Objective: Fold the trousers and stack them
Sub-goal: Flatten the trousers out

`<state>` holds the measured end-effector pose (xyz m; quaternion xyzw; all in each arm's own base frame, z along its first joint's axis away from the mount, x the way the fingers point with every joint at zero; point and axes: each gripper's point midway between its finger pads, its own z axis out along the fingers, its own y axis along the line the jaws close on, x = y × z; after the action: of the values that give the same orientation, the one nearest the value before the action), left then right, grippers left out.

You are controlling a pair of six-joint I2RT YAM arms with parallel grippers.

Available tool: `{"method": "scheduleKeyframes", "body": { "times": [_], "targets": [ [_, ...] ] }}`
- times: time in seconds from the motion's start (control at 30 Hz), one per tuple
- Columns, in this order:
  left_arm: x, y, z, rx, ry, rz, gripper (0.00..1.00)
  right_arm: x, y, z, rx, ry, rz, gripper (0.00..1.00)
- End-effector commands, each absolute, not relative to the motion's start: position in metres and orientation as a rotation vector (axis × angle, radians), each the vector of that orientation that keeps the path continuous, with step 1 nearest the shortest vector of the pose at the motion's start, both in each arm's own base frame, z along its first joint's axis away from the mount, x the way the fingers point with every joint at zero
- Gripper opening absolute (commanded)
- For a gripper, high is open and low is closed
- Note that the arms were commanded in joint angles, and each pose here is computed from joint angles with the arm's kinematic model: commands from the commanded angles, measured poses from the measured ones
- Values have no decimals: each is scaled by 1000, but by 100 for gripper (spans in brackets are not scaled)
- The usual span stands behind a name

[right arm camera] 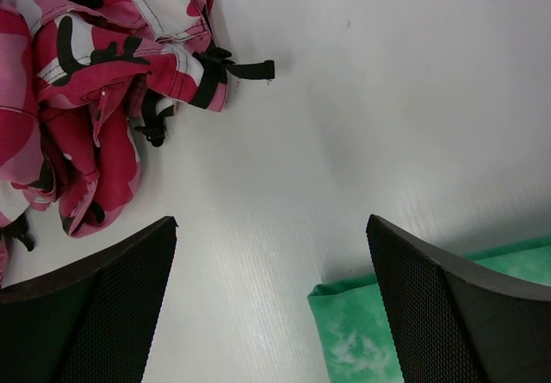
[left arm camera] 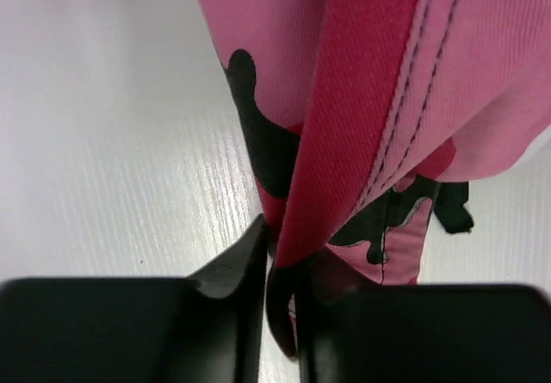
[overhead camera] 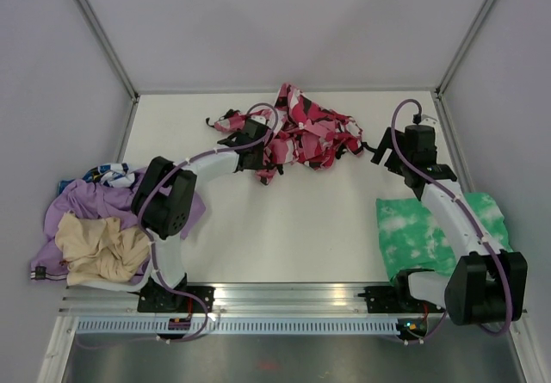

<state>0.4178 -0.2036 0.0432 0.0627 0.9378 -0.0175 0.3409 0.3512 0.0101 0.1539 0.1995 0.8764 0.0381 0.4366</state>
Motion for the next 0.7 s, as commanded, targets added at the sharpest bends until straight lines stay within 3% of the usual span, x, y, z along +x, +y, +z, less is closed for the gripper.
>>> {"method": "scheduleKeyframes", "body": {
  "times": [0.0,0.03,0.13,0.27,0.4,0.57,0.67],
  "targets": [
    [430,-189,70,119,2355,32,18,364,21,157,502,2156,183,98],
    [439,-177,87,83,2321,57,3,366,23,153,500,2167,196,98],
    [454,-134,124,23,2280,116,2,372,26,147,520,2191,206,98],
    [470,-87,224,-3,2074,-9,2,386,28,144,525,2179,221,98],
    [475,-46,292,134,1877,171,2,408,30,141,504,2131,238,98],
    [479,-8,310,146,1840,427,2,453,48,151,453,2046,361,97],
    [485,13,312,81,1834,440,2,477,63,148,426,2014,459,95]
  ]
}}
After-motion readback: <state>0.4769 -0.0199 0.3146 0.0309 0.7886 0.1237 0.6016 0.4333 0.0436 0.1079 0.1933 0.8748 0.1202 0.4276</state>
